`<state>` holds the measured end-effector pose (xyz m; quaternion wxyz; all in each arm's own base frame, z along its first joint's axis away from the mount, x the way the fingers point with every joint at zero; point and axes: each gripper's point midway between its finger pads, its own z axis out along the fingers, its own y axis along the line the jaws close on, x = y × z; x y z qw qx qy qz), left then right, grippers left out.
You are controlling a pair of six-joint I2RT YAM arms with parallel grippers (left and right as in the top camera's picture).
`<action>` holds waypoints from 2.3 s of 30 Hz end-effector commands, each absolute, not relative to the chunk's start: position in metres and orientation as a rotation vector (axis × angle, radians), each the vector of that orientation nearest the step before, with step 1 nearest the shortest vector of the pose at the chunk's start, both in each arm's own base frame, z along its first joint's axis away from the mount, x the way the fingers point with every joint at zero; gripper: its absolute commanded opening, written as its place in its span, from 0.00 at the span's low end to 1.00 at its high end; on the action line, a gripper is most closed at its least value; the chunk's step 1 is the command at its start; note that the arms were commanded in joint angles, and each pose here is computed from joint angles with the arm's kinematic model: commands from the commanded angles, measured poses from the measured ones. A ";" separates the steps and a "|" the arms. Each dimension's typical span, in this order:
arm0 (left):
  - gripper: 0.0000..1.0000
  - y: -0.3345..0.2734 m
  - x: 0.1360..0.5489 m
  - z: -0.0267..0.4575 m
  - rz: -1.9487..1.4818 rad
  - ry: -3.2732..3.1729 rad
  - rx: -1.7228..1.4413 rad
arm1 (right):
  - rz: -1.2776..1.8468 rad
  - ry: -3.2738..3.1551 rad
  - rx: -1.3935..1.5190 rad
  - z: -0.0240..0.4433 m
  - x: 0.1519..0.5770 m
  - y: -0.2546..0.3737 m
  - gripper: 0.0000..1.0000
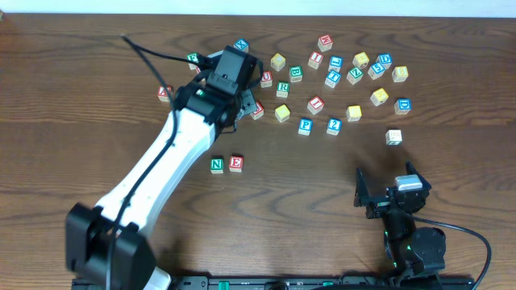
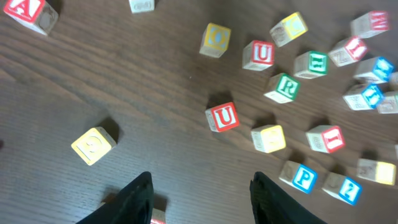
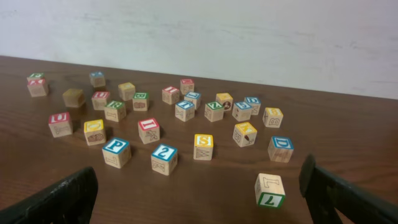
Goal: Spell out NEURIPS
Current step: 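Move the left gripper over the red U block, then lower the left gripper and close it on the red U block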
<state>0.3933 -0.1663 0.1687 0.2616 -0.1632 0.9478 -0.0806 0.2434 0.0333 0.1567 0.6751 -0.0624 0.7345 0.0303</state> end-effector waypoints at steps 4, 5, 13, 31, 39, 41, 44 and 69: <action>0.50 -0.174 0.420 0.135 -0.136 2.626 -0.509 | 0.050 1.651 -0.140 0.156 0.244 0.031 0.99; 0.50 -0.176 0.424 0.130 -0.128 2.635 -0.510 | 0.050 1.651 -0.140 0.156 0.244 0.031 0.99; 0.50 -0.188 0.447 0.108 -0.092 2.678 -0.522 | 0.050 1.651 -0.140 0.156 0.244 0.031 0.99; 0.50 -0.196 0.452 0.076 -0.079 2.693 -0.584 | 0.050 1.651 -0.140 0.156 0.244 0.031 0.99; 0.50 -0.207 0.450 0.057 -0.066 2.717 -0.561 | 0.050 1.651 -0.140 0.156 0.244 0.031 0.99; 0.50 -0.210 0.451 0.057 -0.075 2.712 -0.554 | 0.050 1.651 -0.140 0.156 0.244 0.031 0.99; 0.50 -0.214 0.451 0.058 -0.085 2.706 -0.549 | 0.050 1.651 -0.140 0.156 0.244 0.030 0.99; 0.50 -0.218 0.451 0.028 -0.064 2.744 -0.547 | 0.050 1.651 -0.140 0.156 0.244 0.031 0.99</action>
